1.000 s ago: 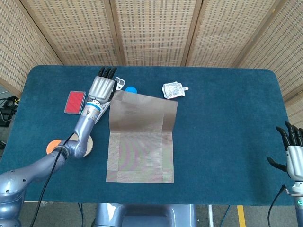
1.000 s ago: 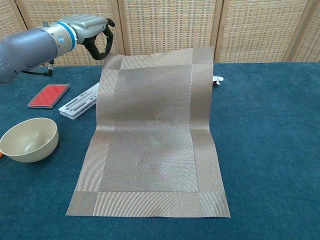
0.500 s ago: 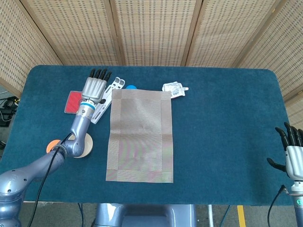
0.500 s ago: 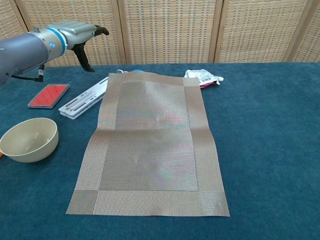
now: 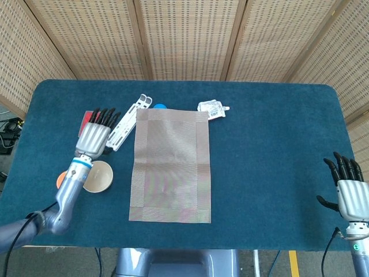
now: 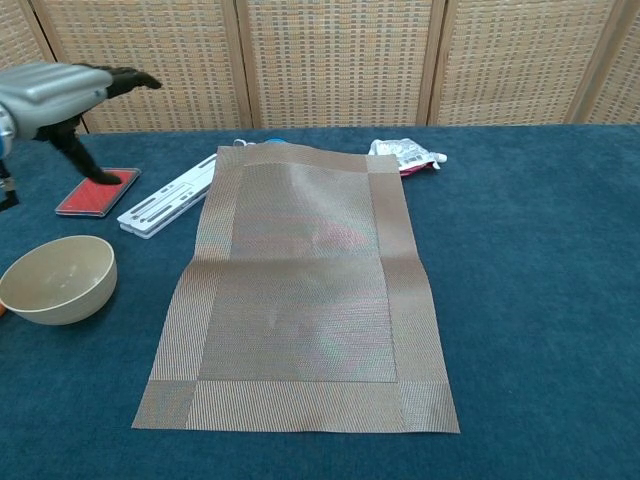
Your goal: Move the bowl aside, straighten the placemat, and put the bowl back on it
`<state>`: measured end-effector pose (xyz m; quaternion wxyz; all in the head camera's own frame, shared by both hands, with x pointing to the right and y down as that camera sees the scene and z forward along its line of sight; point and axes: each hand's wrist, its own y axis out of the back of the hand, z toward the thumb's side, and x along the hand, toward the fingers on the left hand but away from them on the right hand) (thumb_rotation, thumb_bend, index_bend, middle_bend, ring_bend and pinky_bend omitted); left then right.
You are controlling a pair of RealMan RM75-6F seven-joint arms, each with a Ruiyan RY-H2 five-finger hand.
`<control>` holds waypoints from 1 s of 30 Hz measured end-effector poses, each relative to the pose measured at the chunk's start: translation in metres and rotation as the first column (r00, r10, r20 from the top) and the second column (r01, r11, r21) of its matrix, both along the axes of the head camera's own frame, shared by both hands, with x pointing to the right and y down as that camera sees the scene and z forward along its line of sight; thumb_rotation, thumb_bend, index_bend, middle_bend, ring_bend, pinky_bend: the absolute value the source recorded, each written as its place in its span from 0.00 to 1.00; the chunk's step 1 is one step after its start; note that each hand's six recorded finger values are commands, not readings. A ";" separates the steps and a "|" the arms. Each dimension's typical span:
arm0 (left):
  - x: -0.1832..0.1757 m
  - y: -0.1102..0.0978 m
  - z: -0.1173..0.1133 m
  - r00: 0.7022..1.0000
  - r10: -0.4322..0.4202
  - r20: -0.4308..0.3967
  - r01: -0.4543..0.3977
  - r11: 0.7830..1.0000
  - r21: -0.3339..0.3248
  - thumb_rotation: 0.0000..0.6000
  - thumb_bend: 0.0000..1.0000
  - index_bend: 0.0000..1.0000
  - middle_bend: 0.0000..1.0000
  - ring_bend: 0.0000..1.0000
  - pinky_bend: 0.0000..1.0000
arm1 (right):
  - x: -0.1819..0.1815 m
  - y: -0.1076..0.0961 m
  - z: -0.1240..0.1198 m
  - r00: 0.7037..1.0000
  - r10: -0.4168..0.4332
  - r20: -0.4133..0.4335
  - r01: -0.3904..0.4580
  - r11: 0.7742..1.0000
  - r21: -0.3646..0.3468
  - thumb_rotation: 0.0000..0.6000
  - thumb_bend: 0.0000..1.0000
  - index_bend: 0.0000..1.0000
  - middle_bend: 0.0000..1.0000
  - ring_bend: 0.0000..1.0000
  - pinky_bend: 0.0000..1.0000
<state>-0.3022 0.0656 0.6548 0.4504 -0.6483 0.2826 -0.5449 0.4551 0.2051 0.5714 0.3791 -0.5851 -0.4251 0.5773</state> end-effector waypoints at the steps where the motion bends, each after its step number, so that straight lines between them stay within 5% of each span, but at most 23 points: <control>1: -0.009 0.010 -0.005 1.000 -0.013 0.000 0.013 1.000 -0.007 1.00 0.18 0.01 0.00 0.00 0.00 | -0.002 0.001 0.001 1.000 -0.006 0.002 0.006 1.000 -0.003 1.00 0.02 0.16 0.00 0.00 0.00; 8: -0.069 0.071 -0.037 0.994 -0.099 0.037 0.099 0.995 -0.014 1.00 0.18 0.00 0.00 0.00 0.00 | -0.011 0.006 0.005 0.999 -0.038 0.010 0.039 0.999 -0.023 1.00 0.02 0.16 0.00 0.00 0.00; 16: -0.103 0.118 -0.076 0.985 -0.167 0.040 0.165 0.985 0.042 1.00 0.18 0.00 0.00 0.00 0.00 | -0.033 0.019 0.010 0.993 -0.114 0.028 0.115 0.992 -0.049 1.00 0.02 0.15 0.00 0.00 0.00; 22: -0.117 0.137 -0.102 0.983 -0.182 0.013 0.181 0.981 0.075 1.00 0.18 0.00 0.00 0.00 0.00 | -0.066 0.041 0.015 0.978 -0.202 0.046 0.205 0.976 -0.074 1.00 0.02 0.15 0.00 0.00 0.00; 30: -0.126 0.139 -0.109 0.978 -0.210 -0.017 0.210 0.975 0.066 1.00 0.18 0.00 0.00 0.00 0.00 | -0.144 0.078 0.035 0.935 -0.305 0.183 0.328 0.938 -0.114 1.00 0.02 0.14 0.00 0.00 0.00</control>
